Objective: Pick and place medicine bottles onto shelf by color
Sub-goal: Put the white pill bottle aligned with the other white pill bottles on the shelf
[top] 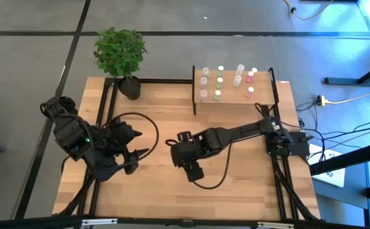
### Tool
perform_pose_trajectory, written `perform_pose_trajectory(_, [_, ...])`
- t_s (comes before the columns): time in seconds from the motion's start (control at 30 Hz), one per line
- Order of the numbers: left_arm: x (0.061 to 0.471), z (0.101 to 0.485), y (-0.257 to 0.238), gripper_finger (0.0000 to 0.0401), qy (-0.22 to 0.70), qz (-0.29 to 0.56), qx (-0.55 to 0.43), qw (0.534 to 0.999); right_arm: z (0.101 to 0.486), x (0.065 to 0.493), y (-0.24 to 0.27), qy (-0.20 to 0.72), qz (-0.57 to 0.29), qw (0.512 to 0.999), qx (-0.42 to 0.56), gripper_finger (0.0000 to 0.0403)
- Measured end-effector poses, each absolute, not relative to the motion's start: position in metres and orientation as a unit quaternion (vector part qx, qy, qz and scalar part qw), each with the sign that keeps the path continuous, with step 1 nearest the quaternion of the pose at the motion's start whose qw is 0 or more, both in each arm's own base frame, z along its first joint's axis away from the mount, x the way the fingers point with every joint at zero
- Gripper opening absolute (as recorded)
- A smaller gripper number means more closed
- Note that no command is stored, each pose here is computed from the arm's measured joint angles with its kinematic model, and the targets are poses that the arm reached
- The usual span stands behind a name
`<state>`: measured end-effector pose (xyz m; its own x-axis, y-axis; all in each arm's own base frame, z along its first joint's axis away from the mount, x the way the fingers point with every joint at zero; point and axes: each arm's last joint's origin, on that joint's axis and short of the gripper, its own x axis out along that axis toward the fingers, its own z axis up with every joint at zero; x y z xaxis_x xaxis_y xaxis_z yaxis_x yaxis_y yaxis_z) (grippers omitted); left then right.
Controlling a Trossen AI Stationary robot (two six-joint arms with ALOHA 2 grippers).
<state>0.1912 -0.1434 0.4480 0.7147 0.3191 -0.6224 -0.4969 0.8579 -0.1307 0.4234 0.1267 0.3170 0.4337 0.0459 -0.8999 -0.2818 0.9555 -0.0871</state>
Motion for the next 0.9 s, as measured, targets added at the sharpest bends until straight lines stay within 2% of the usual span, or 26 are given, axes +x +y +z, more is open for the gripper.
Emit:
perform_pose_trajectory(0.13, [0.191,0.448,-0.143,0.0295,0.302,0.226,-0.144,0.915,0.311,0.434,0.13,0.505,0.074,0.857,-0.066,0.0233])
perform_pose_trajectory(0.33, [0.191,0.448,-0.143,0.0295,0.302,0.226,-0.144,0.915,0.309,0.434,0.129,0.514,0.075,0.853,-0.044,0.0233])
perform_pose_trajectory(0.9, [0.191,0.448,-0.143,0.0295,0.302,0.225,-0.144,0.915,0.305,0.429,0.119,0.548,0.107,0.826,-0.071,0.0235])
